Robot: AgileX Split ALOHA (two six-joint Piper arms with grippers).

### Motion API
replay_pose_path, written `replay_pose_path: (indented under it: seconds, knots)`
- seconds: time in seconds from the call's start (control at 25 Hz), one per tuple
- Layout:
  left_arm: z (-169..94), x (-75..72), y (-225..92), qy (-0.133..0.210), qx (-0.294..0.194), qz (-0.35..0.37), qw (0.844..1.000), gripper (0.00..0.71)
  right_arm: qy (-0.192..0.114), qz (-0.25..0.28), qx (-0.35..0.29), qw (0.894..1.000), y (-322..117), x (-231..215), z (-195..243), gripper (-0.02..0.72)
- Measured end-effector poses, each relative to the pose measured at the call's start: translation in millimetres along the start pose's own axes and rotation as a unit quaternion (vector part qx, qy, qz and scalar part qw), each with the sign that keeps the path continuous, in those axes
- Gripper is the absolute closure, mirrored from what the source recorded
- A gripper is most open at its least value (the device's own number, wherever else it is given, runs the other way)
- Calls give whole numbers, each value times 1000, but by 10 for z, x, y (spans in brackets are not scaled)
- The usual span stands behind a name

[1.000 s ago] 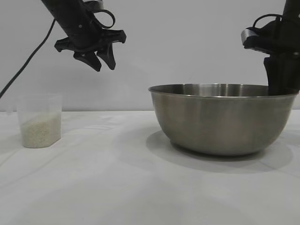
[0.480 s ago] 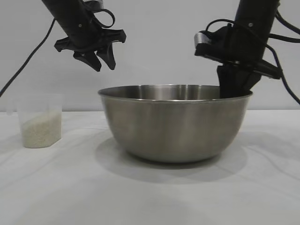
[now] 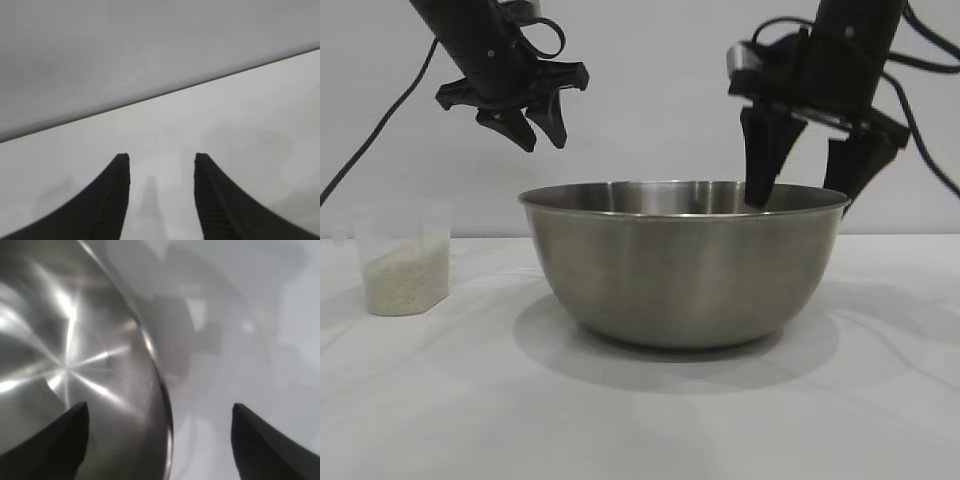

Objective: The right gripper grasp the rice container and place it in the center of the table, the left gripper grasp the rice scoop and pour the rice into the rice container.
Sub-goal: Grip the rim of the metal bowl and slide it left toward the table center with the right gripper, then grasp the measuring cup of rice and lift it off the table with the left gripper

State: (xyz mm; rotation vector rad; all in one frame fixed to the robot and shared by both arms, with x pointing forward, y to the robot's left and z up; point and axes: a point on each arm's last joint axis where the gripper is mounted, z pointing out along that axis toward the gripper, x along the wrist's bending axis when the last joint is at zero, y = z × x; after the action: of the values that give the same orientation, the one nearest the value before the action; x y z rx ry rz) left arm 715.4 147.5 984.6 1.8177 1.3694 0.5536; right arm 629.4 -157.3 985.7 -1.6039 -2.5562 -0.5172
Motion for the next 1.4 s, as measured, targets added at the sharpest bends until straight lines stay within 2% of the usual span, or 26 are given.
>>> replay_pose_path:
  seconds: [0.16, 0.36, 0.44, 0.52, 0.68, 0.72, 0.84, 0.88, 1.0, 1.08, 1.12, 1.28, 1.32, 1.4]
  knots:
    - [-8, 4, 6, 3, 0, 10, 1000, 442, -30, -28, -98, 994, -127, 56, -237, 211]
    - [-8, 5, 4, 3, 1, 12, 1000, 442, -116, -62, -216, 968, -684, -8, -197, 211]
    - [-17, 3, 11, 3, 0, 12, 1000, 442, -137, -61, -242, 959, -884, -22, -216, 211]
    - [-44, -2, 33, 2, -2, 13, 1000, 442, -154, -48, -267, 950, -1035, -67, -312, 211]
    - [-58, -4, 45, 2, -3, 13, 1000, 442, -180, 14, -278, 943, -1261, -355, -518, 211]
    - [-58, -6, 39, 1, 0, 13, 1000, 442, -189, 35, -278, 941, -1323, -465, -582, 253]
    - [-58, -7, 34, 0, 3, 13, 1000, 442, -213, 77, -298, 927, -1457, -668, -824, 257]
    - [-58, -7, 34, 0, 3, 13, 1000, 442, -218, 75, -308, 923, -1485, -658, -913, 304]
    - [-72, -9, 47, 0, 1, 13, 1000, 442, -206, 70, -347, 912, -1528, -475, -1147, 303]
    - [-81, -11, 55, 0, 0, 13, 1000, 442, -178, 80, -376, 906, -1573, -325, -1296, 303]
    - [-89, -12, 61, 0, -1, 13, 1000, 442, -161, 81, -384, 906, -1593, -264, -1340, 303]
    - [-111, -15, 81, 0, -4, 13, 1000, 442, -86, 37, -379, 921, -1715, -17, -1376, 303]
    - [-113, -17, 79, -1, -2, 13, 1000, 442, -75, 28, -376, 923, -1775, 37, -1362, 303]
    - [-113, -19, 73, -2, 1, 13, 1000, 442, -71, 15, -376, 924, -1927, 119, -1340, 303]
